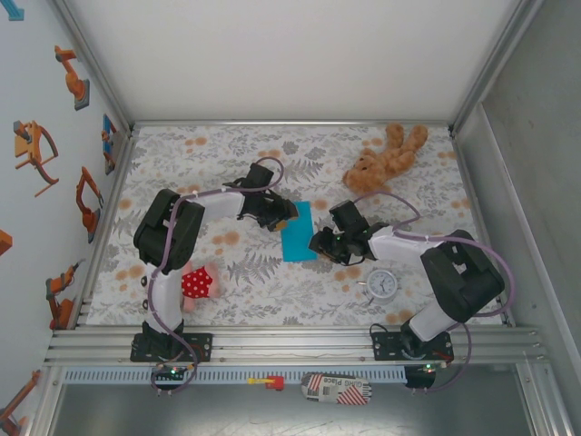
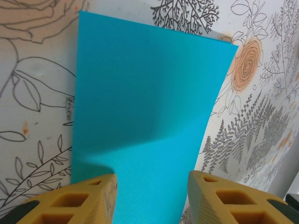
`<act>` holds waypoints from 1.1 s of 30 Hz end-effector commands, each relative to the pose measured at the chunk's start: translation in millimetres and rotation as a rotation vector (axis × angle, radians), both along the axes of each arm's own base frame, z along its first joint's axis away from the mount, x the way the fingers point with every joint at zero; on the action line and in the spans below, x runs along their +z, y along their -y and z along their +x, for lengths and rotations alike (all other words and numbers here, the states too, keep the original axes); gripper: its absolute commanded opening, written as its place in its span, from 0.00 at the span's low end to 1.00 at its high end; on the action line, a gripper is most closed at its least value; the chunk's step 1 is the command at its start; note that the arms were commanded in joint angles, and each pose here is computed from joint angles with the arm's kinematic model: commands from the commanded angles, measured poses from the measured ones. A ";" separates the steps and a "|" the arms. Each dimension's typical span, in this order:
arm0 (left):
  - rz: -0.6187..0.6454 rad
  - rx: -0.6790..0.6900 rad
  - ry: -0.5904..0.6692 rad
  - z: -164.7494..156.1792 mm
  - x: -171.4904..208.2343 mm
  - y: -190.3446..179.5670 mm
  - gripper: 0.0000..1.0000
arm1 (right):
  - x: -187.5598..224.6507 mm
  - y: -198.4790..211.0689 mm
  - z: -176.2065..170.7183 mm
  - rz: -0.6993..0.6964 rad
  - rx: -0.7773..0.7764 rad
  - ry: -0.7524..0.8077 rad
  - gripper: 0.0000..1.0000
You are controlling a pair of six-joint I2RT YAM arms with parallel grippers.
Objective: Fold a paper plane with a square sheet of paper (pick it up from the middle)
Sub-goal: Fold the triangle a second time at the center of the table.
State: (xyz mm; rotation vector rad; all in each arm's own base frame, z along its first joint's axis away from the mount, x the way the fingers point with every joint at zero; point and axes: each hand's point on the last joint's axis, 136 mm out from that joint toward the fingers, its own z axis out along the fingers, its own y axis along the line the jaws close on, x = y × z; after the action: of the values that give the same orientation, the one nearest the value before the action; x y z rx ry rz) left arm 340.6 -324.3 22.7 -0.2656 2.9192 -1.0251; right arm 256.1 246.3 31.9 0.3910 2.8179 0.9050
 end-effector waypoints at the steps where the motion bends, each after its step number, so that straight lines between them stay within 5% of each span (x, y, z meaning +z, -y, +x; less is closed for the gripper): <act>1: 0.152 0.045 -0.163 -24.9 -47.0 -31.0 0.45 | -10.8 2.5 -11.2 -0.021 0.026 -0.033 0.39; 33: 0.107 0.084 -0.273 -30.8 -65.3 -36.6 0.45 | 1.6 -23.7 -2.5 0.012 0.139 0.054 0.40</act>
State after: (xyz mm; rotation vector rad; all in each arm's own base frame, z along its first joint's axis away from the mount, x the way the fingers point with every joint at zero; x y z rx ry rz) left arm 341.8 -323.3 23.0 -0.3784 2.9658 -1.1646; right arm 245.7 259.5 25.6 0.2196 2.8519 0.9164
